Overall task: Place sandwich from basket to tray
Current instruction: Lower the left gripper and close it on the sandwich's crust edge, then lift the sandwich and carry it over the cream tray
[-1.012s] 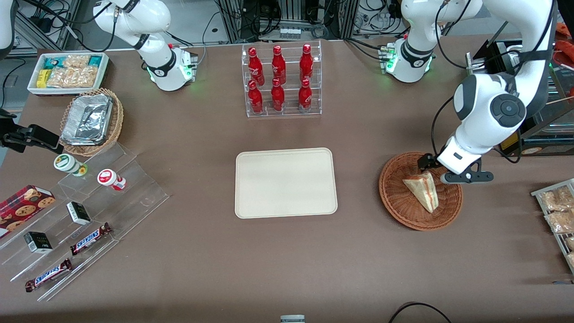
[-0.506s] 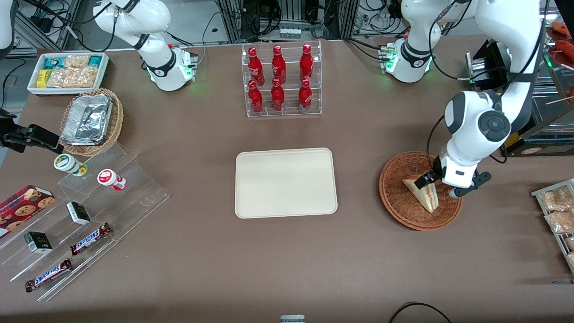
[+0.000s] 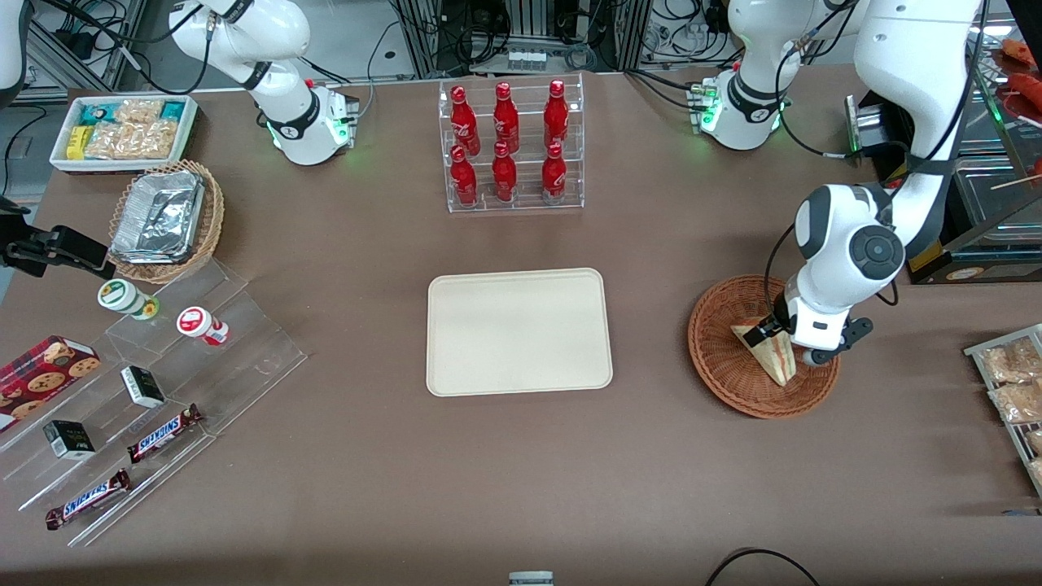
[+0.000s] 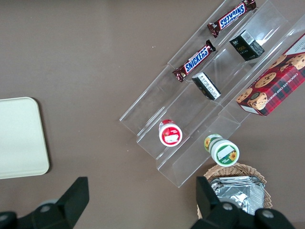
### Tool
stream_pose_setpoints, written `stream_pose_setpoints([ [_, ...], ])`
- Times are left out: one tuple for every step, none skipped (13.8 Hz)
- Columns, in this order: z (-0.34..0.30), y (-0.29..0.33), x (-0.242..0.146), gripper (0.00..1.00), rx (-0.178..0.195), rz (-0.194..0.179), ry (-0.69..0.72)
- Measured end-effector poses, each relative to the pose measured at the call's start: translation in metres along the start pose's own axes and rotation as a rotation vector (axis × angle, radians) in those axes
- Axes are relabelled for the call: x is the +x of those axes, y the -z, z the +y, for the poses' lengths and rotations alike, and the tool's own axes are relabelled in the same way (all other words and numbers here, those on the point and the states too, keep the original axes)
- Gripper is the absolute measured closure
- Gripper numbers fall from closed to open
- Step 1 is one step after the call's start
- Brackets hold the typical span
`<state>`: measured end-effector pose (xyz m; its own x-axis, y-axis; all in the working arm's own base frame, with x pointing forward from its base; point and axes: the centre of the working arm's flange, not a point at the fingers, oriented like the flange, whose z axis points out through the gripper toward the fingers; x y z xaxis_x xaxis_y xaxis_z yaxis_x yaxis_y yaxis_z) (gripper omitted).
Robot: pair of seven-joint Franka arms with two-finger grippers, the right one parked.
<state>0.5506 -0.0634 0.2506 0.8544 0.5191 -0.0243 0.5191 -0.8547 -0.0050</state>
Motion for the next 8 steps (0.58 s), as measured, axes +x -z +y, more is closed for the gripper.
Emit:
stream_pose_setpoints([
  [0.000,-0.002,0.000,0.14,0.002,-0.003,0.000],
  [0.000,-0.002,0.000,0.25,0.001,-0.002,0.000],
  [0.000,-0.001,0.001,0.37,0.000,-0.001,0.000],
  [0.001,0.001,0.001,0.47,0.000,0.000,-0.002],
  [0.003,0.005,0.003,0.58,0.005,-0.005,-0.006],
  [0.006,0.013,0.004,0.64,0.018,-0.021,-0.014],
  [0.013,0.024,0.006,0.67,0.028,-0.033,-0.025],
  [0.024,0.037,0.005,0.70,0.036,-0.042,-0.042],
])
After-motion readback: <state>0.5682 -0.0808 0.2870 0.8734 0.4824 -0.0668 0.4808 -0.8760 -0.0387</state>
